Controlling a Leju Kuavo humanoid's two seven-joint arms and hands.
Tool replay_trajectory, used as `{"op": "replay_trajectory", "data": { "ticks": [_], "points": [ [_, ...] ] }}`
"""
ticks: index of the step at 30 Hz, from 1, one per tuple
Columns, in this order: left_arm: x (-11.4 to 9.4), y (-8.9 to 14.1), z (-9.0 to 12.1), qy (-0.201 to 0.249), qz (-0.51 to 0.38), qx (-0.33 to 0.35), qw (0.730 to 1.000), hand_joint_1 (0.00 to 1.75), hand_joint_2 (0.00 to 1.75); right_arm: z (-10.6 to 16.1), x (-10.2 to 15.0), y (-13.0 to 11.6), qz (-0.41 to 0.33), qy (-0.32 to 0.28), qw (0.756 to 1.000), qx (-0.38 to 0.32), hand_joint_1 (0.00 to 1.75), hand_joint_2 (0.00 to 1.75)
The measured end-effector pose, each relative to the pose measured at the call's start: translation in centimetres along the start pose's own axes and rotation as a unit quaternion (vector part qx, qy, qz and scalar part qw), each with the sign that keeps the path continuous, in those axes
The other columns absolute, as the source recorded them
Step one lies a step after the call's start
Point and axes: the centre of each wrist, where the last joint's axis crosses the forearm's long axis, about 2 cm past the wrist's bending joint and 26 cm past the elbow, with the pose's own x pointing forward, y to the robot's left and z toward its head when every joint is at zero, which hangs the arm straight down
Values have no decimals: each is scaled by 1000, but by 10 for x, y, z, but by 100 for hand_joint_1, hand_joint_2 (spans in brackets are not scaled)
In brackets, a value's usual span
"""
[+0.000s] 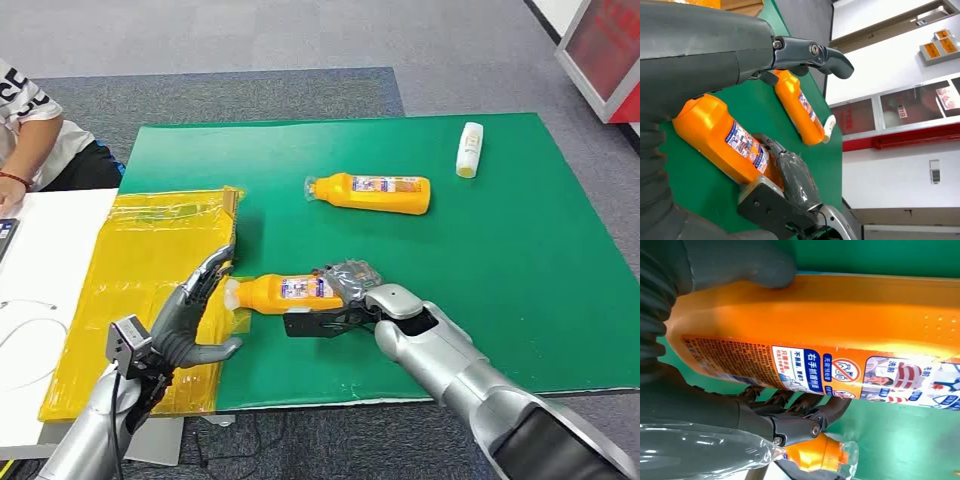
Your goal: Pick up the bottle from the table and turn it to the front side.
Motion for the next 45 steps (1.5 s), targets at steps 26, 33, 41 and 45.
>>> {"op": "replay_trajectory", "data": {
  "ticks": [26, 33, 41, 45],
  "points": [
    [-7, 2, 2, -20, 30, -17, 999, 0, 175, 77, -108, 29, -425, -178, 885, -59, 175, 175],
    [-8, 1, 4, -20, 31, -12, 999, 0, 175, 86, -106, 46, -492, -196, 844, -90, 175, 175],
    [-13, -4, 22, 4, 40, 15, 999, 0, 175, 97, -90, 54, -554, -235, 784, -153, 175, 175],
    [-15, -5, 34, 14, 73, 40, 996, 0, 175, 103, -79, 50, -560, -258, 767, -177, 175, 175]
  ]
}}
